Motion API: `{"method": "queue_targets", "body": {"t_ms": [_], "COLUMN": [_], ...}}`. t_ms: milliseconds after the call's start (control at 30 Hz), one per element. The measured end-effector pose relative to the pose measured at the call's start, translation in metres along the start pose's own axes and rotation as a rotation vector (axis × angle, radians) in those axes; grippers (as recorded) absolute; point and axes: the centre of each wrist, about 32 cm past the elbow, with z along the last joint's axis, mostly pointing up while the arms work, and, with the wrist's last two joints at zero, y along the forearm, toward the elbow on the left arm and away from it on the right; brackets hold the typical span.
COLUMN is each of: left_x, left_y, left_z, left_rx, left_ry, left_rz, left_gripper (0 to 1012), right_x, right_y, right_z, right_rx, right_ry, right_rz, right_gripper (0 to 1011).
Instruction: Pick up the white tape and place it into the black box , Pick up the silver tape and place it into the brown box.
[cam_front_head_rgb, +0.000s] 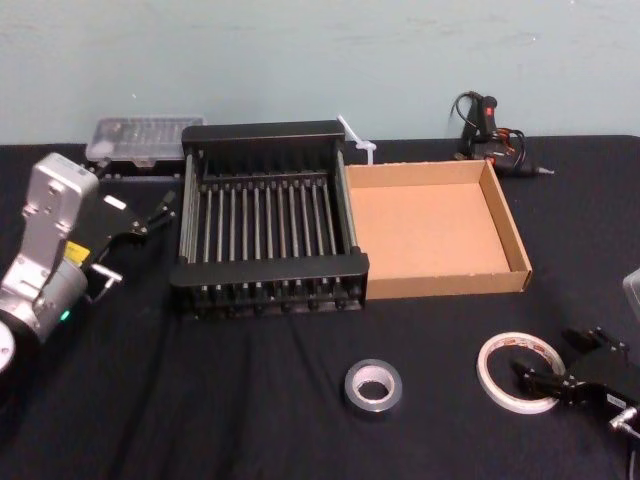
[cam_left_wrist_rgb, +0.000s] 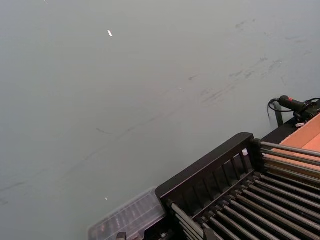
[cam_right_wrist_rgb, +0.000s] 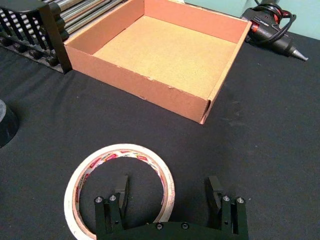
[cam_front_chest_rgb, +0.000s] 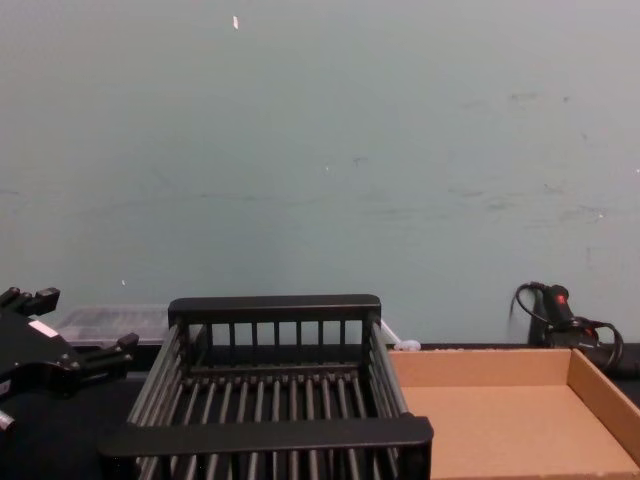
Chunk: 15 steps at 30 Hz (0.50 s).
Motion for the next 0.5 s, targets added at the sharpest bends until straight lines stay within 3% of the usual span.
{"method": "queue_targets", "body": {"t_ms": [500], "left_x": [0.0000], "left_y": [0.0000], "left_z": [0.0000], "left_rx": [0.000], "left_ry": [0.000], "left_rz": [0.000], "left_gripper": [1001], "right_x": [-0.0002], "right_y": [-0.0001], "right_z": [0.0002], "right_rx": [0.001], "right_ry": [0.000], "right_rz": [0.001], "right_gripper": [976]}}
